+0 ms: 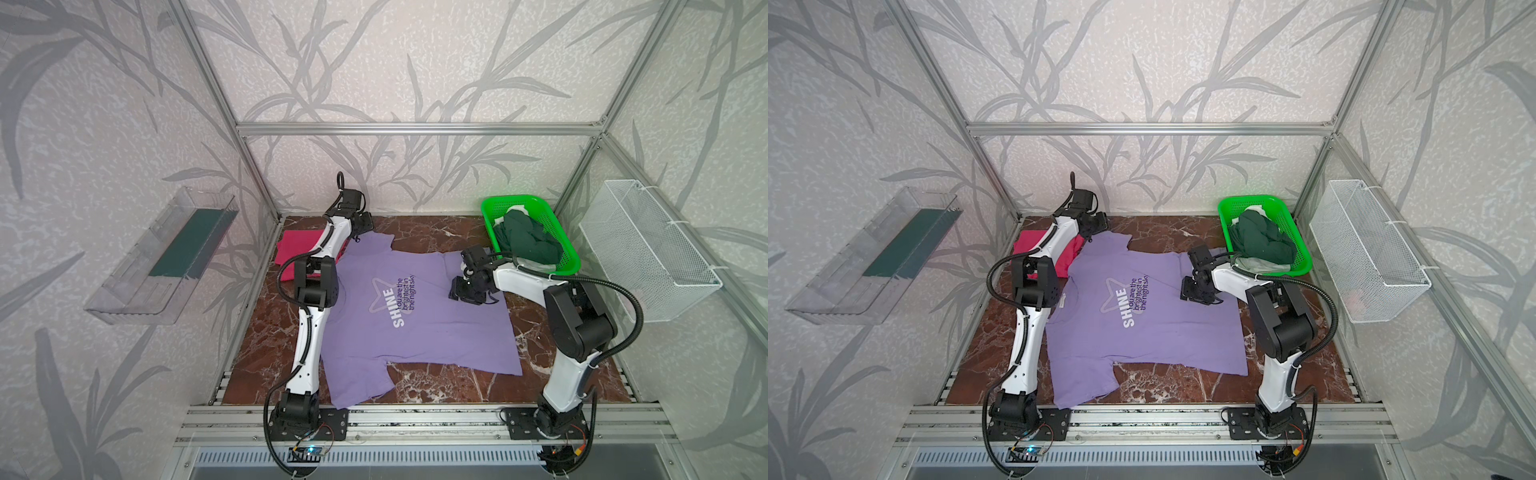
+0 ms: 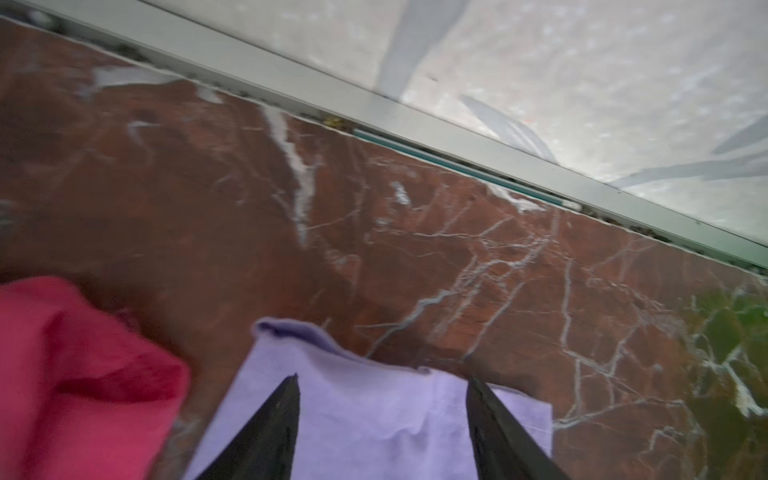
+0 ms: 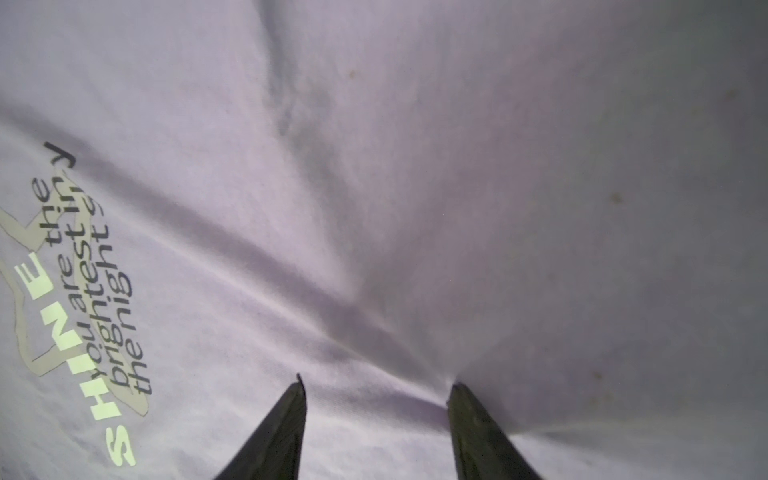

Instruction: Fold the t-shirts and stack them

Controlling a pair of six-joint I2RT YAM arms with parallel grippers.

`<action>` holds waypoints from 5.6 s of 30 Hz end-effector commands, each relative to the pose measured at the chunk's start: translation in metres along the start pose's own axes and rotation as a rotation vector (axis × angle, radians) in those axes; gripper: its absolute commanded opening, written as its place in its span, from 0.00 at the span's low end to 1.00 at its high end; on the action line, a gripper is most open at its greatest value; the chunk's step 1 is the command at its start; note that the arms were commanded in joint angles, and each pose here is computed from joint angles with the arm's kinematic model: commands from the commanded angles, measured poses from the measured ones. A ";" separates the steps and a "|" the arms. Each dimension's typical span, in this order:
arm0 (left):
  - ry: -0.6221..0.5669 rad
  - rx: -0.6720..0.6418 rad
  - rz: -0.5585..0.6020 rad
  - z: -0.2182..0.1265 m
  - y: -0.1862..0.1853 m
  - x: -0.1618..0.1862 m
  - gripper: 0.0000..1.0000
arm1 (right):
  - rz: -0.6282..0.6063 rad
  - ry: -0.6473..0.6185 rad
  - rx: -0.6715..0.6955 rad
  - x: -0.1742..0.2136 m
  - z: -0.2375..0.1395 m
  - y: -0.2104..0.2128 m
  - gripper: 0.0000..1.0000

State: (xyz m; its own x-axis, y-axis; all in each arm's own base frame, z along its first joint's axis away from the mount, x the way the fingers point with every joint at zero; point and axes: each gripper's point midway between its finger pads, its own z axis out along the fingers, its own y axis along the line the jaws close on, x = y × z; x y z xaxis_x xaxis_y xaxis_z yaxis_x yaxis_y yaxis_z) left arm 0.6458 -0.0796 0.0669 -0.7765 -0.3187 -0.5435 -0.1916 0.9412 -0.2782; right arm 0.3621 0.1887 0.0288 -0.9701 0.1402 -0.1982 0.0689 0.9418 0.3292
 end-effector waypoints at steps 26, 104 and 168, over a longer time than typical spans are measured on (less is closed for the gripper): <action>-0.016 0.062 -0.001 0.012 0.000 -0.016 0.00 | -0.067 -0.179 0.000 -0.085 -0.061 -0.009 0.71; -0.108 -0.099 -0.213 -0.129 0.092 -0.010 0.00 | -0.045 -0.194 0.392 -0.226 0.031 -0.063 0.00; 0.123 -0.245 -0.368 -0.211 0.154 0.220 0.09 | 0.000 -0.322 0.477 -0.063 -0.077 -0.114 0.19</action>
State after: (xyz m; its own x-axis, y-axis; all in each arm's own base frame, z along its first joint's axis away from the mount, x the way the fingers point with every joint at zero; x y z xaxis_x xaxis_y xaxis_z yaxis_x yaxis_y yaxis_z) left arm 0.3311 0.0101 0.0719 -0.7379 -0.5946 -0.3193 -0.5442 0.8040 -0.2396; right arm 0.3957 0.0588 0.0514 -0.9029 0.1245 -0.4114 0.1792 0.9790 -0.0970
